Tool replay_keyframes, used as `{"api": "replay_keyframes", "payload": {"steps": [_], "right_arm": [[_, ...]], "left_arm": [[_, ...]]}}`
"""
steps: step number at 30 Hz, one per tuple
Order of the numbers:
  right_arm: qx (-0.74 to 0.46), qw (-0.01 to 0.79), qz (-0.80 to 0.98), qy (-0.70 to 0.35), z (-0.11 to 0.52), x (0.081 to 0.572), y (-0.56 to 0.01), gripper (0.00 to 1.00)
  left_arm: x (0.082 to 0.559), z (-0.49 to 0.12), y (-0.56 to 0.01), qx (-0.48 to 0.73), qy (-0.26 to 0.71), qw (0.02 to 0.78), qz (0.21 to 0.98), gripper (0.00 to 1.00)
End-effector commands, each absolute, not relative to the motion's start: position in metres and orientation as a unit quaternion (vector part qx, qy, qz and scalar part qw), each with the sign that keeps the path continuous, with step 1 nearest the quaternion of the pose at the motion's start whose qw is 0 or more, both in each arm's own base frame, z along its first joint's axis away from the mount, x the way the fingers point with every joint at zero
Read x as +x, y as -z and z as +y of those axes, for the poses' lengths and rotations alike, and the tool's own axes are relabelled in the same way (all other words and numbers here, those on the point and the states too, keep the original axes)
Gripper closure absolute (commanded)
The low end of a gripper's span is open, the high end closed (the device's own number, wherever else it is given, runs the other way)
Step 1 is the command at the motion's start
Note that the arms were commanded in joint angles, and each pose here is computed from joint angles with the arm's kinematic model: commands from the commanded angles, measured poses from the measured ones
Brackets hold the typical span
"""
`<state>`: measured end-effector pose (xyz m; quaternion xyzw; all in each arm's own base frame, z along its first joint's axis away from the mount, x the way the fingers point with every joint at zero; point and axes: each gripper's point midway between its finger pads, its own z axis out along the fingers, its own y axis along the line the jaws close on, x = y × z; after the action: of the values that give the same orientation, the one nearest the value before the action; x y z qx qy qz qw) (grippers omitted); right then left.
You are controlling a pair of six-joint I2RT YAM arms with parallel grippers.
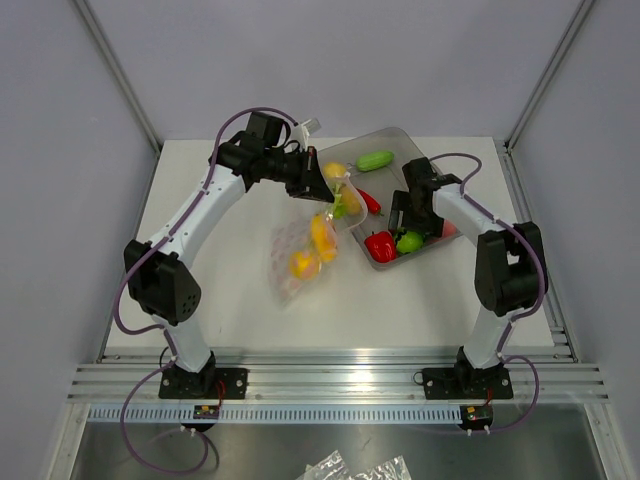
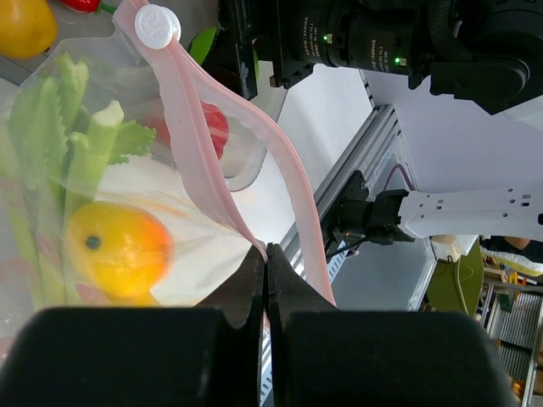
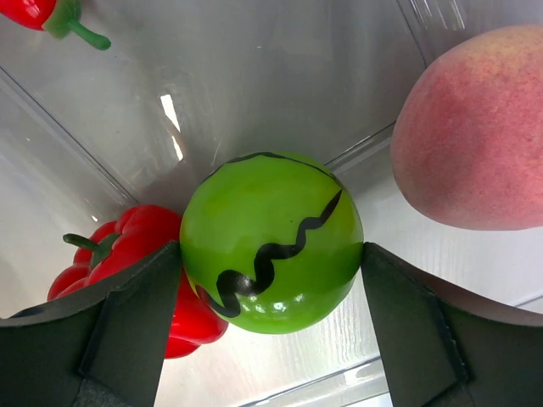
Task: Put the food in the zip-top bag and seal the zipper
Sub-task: Pick up the fake fruit from the bin.
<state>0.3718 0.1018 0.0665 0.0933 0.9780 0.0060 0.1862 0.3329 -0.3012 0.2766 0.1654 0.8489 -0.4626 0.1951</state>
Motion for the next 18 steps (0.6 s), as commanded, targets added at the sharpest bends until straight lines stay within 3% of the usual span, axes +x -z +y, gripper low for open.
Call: {"api": "replay_keyframes", "payload": {"steps": [1, 3, 6, 8, 14, 18], "right_arm": [[0.094, 0.198, 0.976, -0.011, 0.100, 0.374, -0.070, 0.12], [0.092, 0.200, 0.975, -0.013, 0.100, 0.373, -0.073, 0.12], [0.095, 0.207, 0.974, -0.009, 0.096, 0.372, -0.079, 0.32], [0.106, 0.232, 0.967, -0.001, 0.091, 0.375, -0.096, 0.53], [0.125, 0.314, 0.941, 0.012, 0.073, 0.377, -0.174, 0.54], [0.120, 0.369, 0.921, -0.041, 0.085, 0.377, -0.236, 0.54]], "left_arm": [[0.331, -0.301, -0.306, 0.188, 0.479, 0.229, 0.827, 1.00], [0.331, -0.302, -0.307, 0.188, 0.480, 0.230, 0.825, 1.00], [0.332, -0.302, -0.307, 0.187, 0.481, 0.229, 0.825, 1.00], [0.331, -0.302, -0.306, 0.189, 0.481, 0.228, 0.825, 1.00], [0.331, -0.302, -0.305, 0.185, 0.481, 0.225, 0.827, 1.00], [0.331, -0.302, -0.305, 0.186, 0.481, 0.226, 0.827, 1.00]]}}
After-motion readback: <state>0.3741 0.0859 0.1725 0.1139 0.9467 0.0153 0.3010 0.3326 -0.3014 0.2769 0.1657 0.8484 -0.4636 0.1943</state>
